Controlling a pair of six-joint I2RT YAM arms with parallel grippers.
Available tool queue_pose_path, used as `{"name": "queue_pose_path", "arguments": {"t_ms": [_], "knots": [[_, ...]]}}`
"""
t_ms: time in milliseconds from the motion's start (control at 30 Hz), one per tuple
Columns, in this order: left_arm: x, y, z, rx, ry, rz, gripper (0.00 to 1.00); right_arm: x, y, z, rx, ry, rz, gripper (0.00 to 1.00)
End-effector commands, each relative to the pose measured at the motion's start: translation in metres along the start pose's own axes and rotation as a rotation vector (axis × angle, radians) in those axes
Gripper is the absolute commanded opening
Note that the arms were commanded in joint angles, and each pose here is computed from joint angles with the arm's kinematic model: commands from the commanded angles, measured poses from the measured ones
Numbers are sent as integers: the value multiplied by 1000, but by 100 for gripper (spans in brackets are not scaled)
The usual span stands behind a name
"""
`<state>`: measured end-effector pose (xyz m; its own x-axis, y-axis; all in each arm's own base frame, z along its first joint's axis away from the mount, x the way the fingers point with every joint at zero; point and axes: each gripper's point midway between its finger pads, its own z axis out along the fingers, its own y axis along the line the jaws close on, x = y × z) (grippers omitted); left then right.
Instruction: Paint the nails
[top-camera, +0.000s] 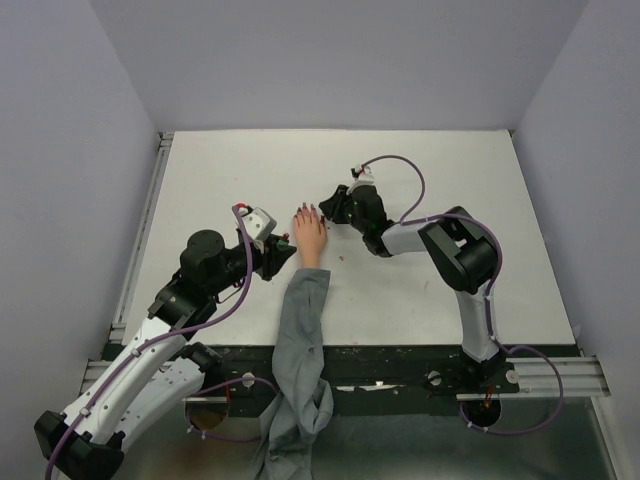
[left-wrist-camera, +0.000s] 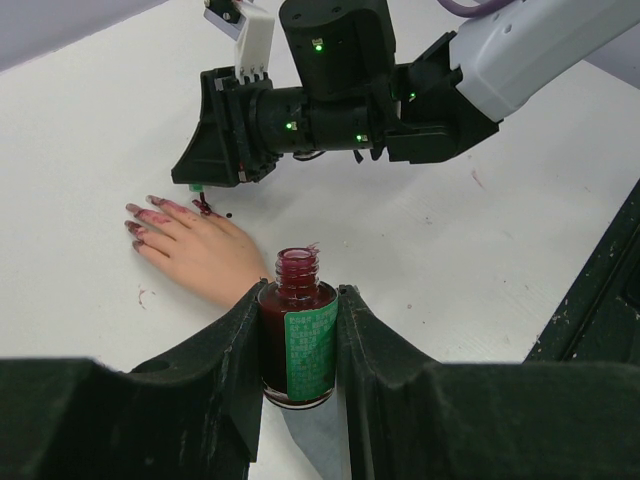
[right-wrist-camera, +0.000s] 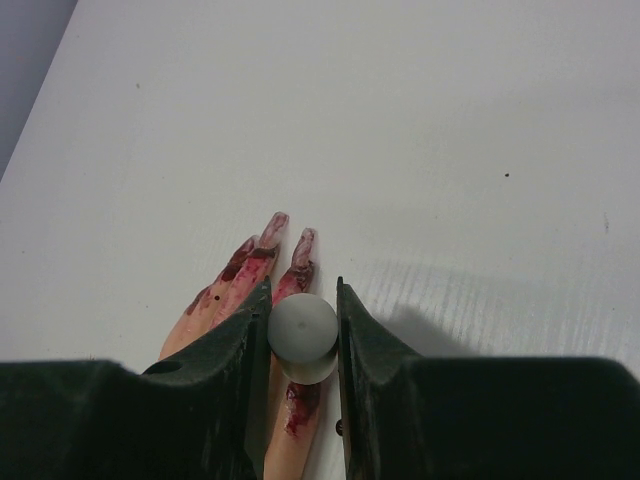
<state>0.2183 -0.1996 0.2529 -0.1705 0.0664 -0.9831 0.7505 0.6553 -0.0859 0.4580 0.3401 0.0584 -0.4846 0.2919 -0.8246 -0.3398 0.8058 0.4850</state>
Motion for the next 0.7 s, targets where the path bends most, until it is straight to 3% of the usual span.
{"name": "queue_pose_path", "arguments": {"t_ms": [0, 667], "knots": [[-22, -4, -4, 18, -61, 16, 0, 2, 3, 9, -8, -6, -8, 1], [-22, -4, -4, 17, -61, 17, 0, 14, -7, 18, 27, 25, 7, 1]]}}
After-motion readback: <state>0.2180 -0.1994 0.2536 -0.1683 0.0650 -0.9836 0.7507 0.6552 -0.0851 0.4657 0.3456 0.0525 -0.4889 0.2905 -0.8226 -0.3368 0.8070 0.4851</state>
